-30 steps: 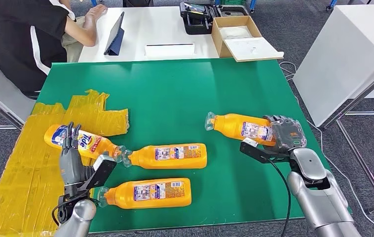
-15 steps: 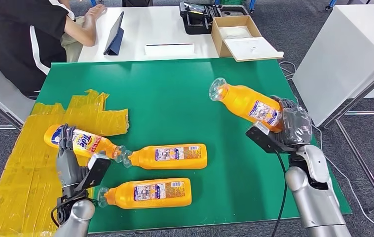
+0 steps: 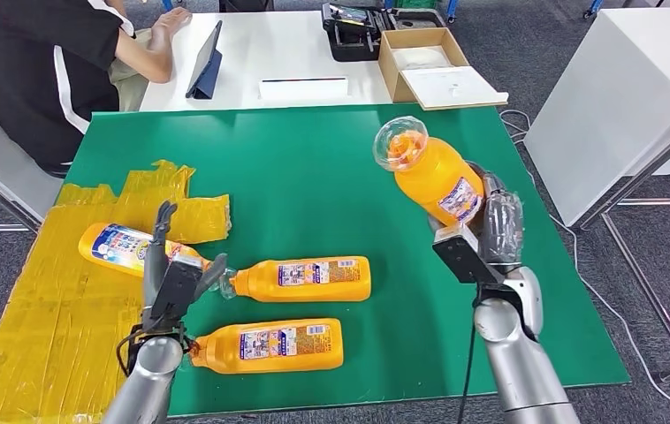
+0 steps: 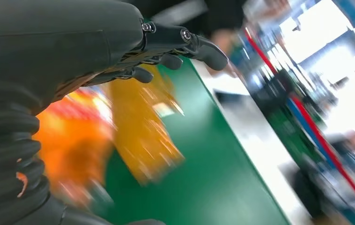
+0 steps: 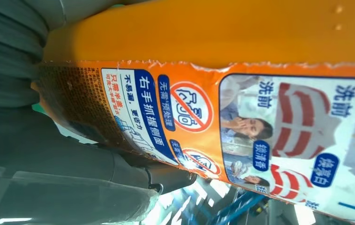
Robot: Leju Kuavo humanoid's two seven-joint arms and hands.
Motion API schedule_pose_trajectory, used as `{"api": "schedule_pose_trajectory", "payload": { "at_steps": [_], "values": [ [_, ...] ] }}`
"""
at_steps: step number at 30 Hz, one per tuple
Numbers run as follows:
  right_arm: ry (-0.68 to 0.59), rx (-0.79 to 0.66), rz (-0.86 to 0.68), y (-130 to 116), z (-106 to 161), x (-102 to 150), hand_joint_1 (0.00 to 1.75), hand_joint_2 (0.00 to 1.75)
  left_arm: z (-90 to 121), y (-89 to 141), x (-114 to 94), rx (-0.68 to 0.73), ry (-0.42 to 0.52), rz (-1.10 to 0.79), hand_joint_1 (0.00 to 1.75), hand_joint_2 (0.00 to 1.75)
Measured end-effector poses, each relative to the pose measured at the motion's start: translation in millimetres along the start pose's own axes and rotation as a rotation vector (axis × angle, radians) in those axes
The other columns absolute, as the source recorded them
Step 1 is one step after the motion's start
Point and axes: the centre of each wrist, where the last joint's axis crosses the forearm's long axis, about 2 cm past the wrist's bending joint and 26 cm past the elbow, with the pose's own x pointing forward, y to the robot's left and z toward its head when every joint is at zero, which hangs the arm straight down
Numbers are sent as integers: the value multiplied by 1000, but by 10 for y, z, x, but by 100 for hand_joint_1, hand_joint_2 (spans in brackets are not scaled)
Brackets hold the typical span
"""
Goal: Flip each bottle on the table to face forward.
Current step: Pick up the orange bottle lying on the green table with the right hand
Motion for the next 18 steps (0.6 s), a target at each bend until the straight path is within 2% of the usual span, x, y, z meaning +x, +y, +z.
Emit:
{"api": "schedule_pose_trajectory", "payload": {
  "at_steps": [3,8,14,18],
  "values": [
    [0,-15,-93,197,21,96,175,175,-137,-106,199,-43,-50,50,0,175],
    [25,-6,-244,392,30,175,175,175,-230,-206,396,-103,-111,117,0,175],
    [60,90,-498,767,86,294,175,175,-384,-353,722,-171,-197,149,0,175],
    [72,162,-597,982,99,388,175,175,-438,-422,855,-191,-230,165,0,175]
  ]
}}
